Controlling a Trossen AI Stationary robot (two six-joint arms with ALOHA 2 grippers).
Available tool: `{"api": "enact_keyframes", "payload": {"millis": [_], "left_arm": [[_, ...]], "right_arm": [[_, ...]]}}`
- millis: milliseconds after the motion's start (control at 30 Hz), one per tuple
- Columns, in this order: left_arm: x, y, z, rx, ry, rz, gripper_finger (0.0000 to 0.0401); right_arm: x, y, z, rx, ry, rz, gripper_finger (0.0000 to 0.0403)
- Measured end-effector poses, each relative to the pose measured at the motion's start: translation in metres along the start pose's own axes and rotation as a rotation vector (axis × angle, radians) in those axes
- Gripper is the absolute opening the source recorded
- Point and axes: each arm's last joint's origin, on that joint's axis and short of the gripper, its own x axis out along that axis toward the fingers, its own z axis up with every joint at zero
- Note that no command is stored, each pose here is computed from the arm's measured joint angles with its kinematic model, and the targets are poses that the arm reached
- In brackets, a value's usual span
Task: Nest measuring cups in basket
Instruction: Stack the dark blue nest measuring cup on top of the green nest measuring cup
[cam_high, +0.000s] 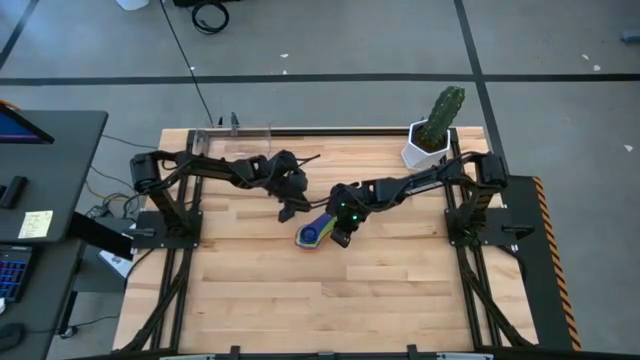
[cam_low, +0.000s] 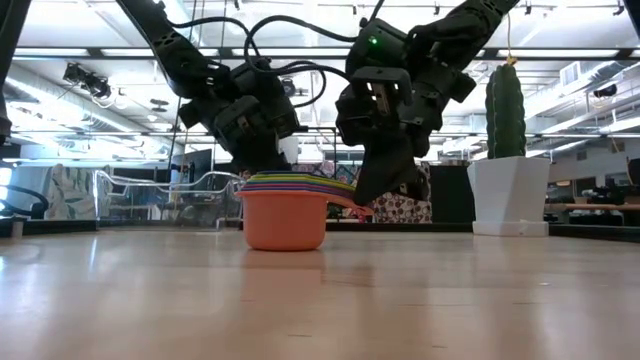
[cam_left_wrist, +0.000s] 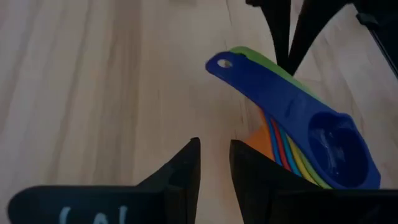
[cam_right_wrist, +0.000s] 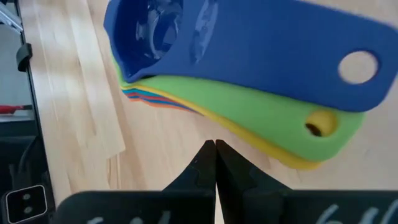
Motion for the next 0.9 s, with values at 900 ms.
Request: {"api": "enact_keyframes", "payload": {"millis": [900], "left_arm": [[0.029, -0.01, -0.01, 0.056, 0.034, -0.025, 0.0091]], "right_arm": [[-0.007, -0.014, 0.009, -0.044, -0.026, -0.013, 0.0005]]}}
